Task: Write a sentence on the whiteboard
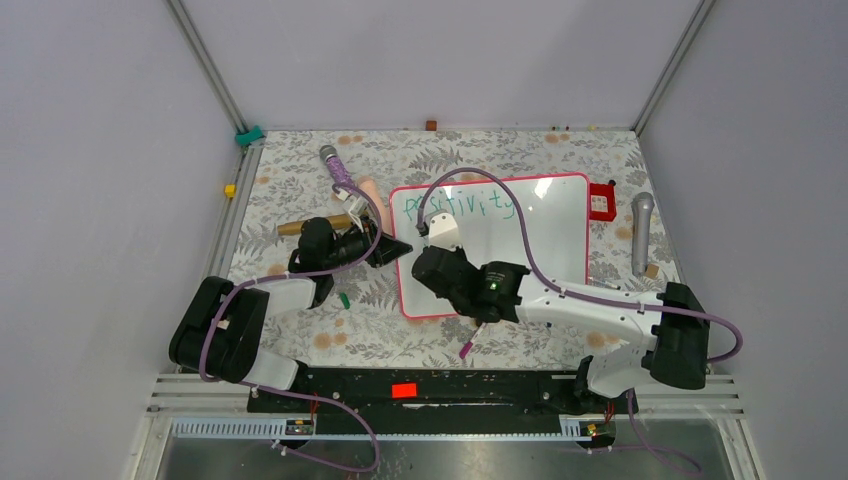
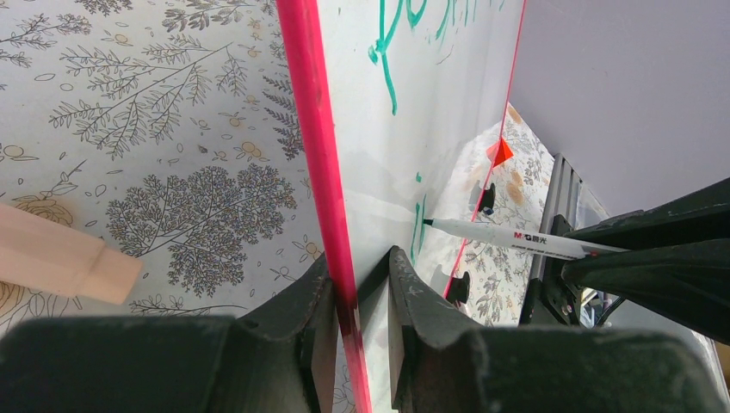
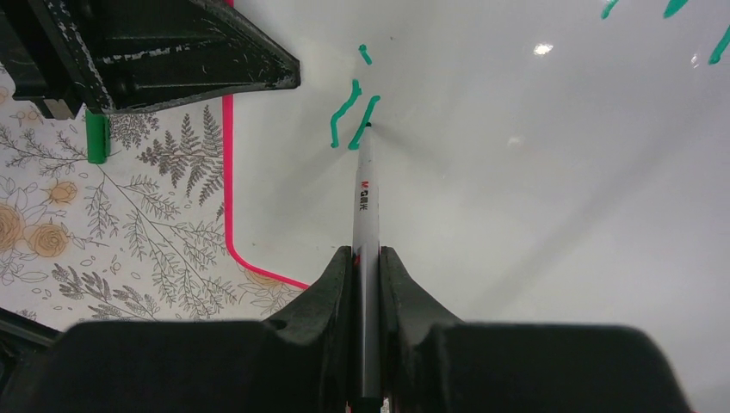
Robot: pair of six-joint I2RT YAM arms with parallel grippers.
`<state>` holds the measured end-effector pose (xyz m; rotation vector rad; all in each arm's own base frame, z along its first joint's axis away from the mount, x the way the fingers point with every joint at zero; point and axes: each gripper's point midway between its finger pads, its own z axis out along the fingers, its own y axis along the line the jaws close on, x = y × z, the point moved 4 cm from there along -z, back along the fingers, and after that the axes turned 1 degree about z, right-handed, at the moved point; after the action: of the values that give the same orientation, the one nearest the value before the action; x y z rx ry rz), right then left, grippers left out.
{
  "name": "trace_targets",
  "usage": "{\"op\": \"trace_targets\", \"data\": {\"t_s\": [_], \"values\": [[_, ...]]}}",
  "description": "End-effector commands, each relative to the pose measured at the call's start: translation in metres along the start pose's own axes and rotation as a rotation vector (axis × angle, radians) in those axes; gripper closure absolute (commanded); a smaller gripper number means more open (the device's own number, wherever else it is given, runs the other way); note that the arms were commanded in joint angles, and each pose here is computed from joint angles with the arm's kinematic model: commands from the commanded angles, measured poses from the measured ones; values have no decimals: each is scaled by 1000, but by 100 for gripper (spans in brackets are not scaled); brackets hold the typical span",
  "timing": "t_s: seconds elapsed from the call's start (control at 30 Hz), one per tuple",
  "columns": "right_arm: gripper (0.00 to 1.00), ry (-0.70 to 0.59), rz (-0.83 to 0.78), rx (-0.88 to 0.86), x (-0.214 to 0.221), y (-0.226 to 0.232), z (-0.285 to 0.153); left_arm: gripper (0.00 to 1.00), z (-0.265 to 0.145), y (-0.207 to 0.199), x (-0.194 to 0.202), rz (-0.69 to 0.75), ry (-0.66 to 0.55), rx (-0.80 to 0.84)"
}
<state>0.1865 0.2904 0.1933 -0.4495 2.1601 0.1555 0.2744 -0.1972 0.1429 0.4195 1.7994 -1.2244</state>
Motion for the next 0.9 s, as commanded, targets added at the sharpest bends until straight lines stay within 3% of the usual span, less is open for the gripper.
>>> {"op": "trace_targets", "data": {"t_s": [0.0, 0.53, 0.87], "values": [[100, -48, -3, 48, -19, -4, -2, 100, -2, 28, -17, 158, -95, -163], [100, -61, -23, 106, -28, -14, -1, 100, -2, 28, -17, 160, -95, -163], [100, -11, -28, 107, -11, -23, -6, 100, -2, 29, -16, 159, -92, -165]]}}
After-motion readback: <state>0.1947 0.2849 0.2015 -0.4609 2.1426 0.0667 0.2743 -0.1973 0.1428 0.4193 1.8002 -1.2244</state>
